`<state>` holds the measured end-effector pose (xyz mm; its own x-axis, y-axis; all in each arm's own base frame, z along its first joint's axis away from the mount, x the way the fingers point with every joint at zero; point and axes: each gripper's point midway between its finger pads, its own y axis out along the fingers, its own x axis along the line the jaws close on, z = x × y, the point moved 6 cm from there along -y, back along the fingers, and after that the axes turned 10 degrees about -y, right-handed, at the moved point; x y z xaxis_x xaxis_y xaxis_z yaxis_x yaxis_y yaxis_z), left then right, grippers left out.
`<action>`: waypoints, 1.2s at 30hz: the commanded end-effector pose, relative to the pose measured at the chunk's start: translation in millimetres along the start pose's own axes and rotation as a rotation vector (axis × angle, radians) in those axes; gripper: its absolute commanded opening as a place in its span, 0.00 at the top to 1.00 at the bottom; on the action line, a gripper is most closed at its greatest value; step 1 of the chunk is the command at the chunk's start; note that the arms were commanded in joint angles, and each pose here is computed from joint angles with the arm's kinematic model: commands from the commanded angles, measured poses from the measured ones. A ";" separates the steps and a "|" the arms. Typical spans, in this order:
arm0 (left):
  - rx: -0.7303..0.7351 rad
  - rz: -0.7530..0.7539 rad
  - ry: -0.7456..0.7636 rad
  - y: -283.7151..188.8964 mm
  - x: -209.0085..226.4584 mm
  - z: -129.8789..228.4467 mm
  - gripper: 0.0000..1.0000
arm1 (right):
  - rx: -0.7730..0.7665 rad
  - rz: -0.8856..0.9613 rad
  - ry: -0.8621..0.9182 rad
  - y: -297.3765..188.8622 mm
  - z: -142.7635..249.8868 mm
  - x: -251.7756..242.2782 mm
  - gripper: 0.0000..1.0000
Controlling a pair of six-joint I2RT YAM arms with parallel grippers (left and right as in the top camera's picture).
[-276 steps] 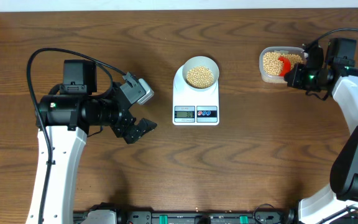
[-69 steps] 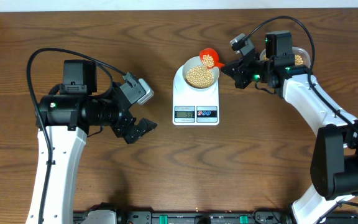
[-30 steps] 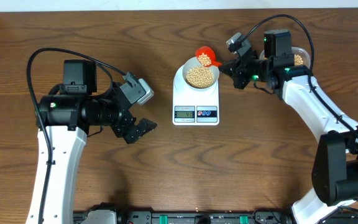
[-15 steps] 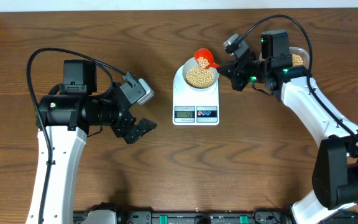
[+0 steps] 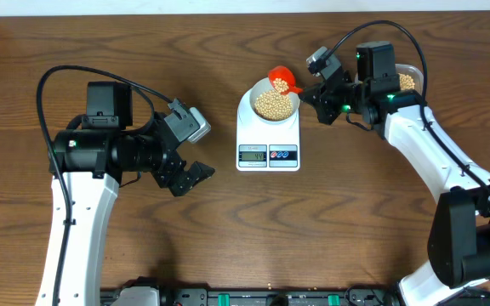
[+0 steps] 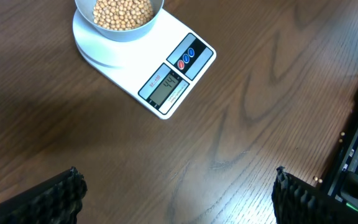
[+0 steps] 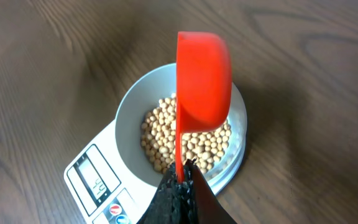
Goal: Scoop item into bowl and weigh 50g on scale
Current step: 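Hold the scoop over the bowl, tilting it to add a few soybeans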
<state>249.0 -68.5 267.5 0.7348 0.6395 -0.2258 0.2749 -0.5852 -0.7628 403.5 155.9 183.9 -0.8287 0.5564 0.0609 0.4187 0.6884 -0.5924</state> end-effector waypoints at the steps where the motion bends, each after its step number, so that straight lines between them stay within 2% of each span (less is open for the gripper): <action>1: -0.018 0.001 0.003 -4.0 -0.8 -3.9 0.02 | -0.057 -0.018 -0.052 -11.0 -16.9 9.7 0.99; 5: -0.018 0.001 0.003 -4.0 -0.8 -3.9 0.02 | 0.038 0.062 -0.045 -8.2 -1.4 1.8 0.99; 9: -0.018 0.001 0.003 -4.0 -0.8 -3.9 0.02 | -0.038 -0.021 -0.066 -12.3 -14.5 13.1 0.99; 13: -0.018 0.001 0.003 -4.0 -0.8 -3.9 0.02 | 0.045 0.052 -0.051 -7.9 -3.5 8.4 0.99; 17: -0.018 0.001 0.003 -4.0 -0.8 -3.9 0.02 | -0.023 0.000 -0.075 -12.4 -16.4 15.4 0.99; 22: -0.018 0.001 0.003 -4.0 -0.8 -3.9 0.02 | 0.053 0.075 -0.064 -9.2 -5.2 9.0 0.99; 25: -0.018 0.001 0.003 -4.0 -0.8 -3.9 0.02 | -0.003 0.022 -0.080 -12.1 -15.0 15.9 0.99; 29: -0.018 0.001 0.003 -4.0 -0.8 -3.9 0.02 | 0.043 0.055 -0.064 -8.9 -6.2 11.0 0.99; 34: -0.018 0.001 0.003 -4.0 -0.8 -3.9 0.02 | -0.027 -0.007 -0.087 -11.8 -18.8 19.2 0.99; 36: -0.018 0.001 0.003 -4.0 -0.8 -3.9 0.02 | 0.008 0.031 -0.087 -10.0 -13.0 15.0 0.99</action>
<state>249.1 -68.5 267.7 0.7349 0.6395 -0.2256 0.2752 -0.5853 -0.7627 396.5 160.7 192.2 -0.8328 0.5535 0.0072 0.4350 0.6625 -0.6098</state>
